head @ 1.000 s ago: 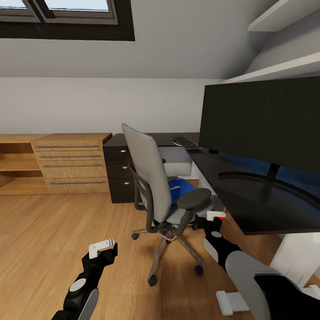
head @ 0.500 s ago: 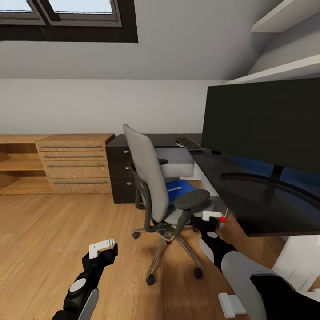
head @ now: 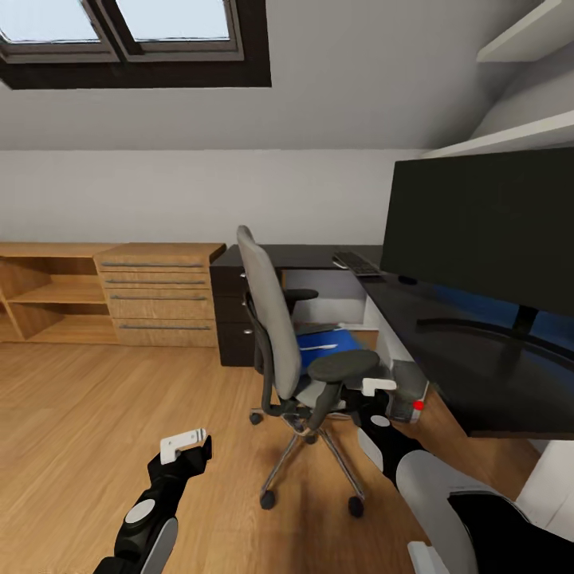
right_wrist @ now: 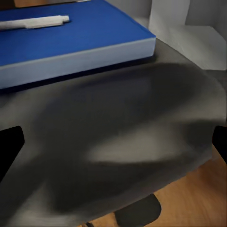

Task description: In the bedroom, organize the workspace by keeping the computer under the desk, ensuring the monitor is on the desk, placing the keyboard on the desk next to the monitor, placing the mouse on the desk next to the keyboard, moving the folder from the swivel chair onto the desk next to the mouse, stacking the notebook on top of the folder with the pen on top of the notebook, and positioning the swivel chair next to the desk.

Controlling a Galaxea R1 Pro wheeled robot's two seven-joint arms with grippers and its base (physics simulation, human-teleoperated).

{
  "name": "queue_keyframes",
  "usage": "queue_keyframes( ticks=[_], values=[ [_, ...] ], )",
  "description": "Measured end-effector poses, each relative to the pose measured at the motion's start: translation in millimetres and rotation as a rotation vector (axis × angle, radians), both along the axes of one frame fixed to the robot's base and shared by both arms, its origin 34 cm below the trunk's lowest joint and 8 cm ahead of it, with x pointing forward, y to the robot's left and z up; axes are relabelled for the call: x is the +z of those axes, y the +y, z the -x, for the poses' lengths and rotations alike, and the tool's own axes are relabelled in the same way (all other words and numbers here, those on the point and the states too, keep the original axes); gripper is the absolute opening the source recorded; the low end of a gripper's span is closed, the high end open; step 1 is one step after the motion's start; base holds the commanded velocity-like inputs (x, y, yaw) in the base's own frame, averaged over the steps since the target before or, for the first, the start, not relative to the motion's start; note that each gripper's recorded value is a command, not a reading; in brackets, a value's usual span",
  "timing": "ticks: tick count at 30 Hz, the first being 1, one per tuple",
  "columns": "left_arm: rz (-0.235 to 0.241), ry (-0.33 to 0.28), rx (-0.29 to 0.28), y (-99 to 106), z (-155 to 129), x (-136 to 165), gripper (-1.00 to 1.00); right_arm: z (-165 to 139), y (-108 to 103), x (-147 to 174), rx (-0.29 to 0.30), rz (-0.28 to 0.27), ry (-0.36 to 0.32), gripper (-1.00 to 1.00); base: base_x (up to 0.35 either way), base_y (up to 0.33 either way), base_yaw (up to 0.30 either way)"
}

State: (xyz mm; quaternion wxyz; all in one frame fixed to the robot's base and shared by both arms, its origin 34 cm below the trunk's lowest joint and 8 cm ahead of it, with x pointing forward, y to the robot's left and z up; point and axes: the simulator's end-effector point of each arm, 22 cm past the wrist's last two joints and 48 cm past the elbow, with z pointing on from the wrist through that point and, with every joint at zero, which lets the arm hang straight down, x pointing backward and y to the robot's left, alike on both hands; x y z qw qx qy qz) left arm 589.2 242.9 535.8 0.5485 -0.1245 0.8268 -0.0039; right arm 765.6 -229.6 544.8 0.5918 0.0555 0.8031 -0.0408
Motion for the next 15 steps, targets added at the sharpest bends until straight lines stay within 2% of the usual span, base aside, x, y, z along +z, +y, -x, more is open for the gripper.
queue_keyframes(
  ticks=[6,15],
  values=[
    [-0.001,-0.007,0.000,0,0,4,1.00,0,0,5,0.000,0.000,-0.008,1.00,0.000,0.228,0.161],
    [-0.001,-0.018,-0.002,-1,0,9,1.00,0,5,13,0.005,-0.004,-0.019,1.00,0.000,0.022,0.172]
  ],
)
